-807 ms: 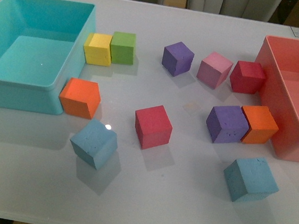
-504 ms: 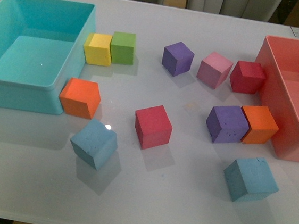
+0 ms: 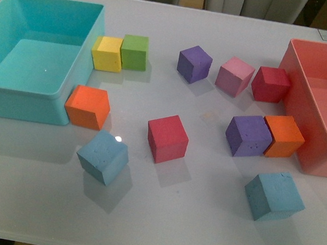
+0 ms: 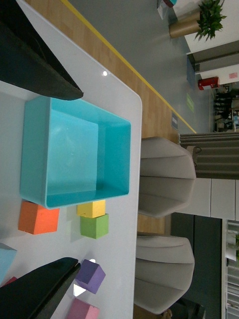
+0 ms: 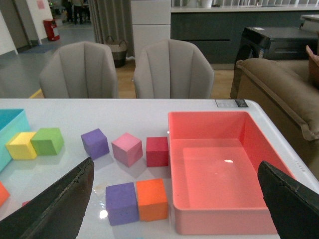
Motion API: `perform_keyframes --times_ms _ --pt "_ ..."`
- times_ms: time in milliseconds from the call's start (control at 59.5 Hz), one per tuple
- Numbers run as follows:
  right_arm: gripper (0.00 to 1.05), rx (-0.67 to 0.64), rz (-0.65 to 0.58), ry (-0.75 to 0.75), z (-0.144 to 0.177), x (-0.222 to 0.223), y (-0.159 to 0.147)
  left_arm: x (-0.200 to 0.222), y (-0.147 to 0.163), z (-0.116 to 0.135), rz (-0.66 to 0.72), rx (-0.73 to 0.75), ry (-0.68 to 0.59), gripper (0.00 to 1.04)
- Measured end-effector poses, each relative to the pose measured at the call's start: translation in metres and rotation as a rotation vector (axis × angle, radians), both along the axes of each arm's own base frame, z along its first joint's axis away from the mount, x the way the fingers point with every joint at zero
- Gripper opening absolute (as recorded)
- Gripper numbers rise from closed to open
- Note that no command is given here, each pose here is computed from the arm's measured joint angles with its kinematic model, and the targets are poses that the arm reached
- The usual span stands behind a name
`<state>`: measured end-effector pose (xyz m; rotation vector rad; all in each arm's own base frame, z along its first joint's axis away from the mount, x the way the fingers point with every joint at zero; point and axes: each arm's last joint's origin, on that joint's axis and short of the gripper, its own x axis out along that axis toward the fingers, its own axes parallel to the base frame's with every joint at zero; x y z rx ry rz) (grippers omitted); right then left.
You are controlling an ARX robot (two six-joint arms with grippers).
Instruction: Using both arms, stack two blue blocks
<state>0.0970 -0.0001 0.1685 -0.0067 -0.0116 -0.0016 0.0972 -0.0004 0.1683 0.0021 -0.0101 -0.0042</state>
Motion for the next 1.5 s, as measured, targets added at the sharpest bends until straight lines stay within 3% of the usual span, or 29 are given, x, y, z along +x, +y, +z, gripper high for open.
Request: perform_keyframes --times_ms 34,118,168,269,454,841,1496 --pt "0.96 0.015 0.001 0.051 -0.001 0.001 0.0 0.0 0.0 0.0 0.0 0.0 0.0 0.96" --pt "0.96 0.083 -0.022 0.428 -0.002 0.007 0.003 0.0 0.0 0.0 0.0 0.0 0.0 0.96" --pt "0.96 0.081 -0.012 0.553 -0.008 0.017 0.007 0.0 0.0 0.0 0.0 0.0 0.0 0.96" --pt "0.96 0.055 0.013 0.659 -0.018 0.041 0.015 0.0 0.0 0.0 0.0 0.0 0.0 0.96" --pt "0.96 -0.006 0.047 0.771 -0.042 0.082 0.026 0.0 0.0 0.0 0.0 0.0 0.0 0.96" --pt "0.96 -0.01 0.077 1.014 -0.111 0.139 0.04 0.0 0.0 0.0 0.0 0.0 0.0 0.96" --pt "0.96 -0.031 0.099 1.122 -0.161 0.176 0.053 0.0 0.0 0.0 0.0 0.0 0.0 0.96"
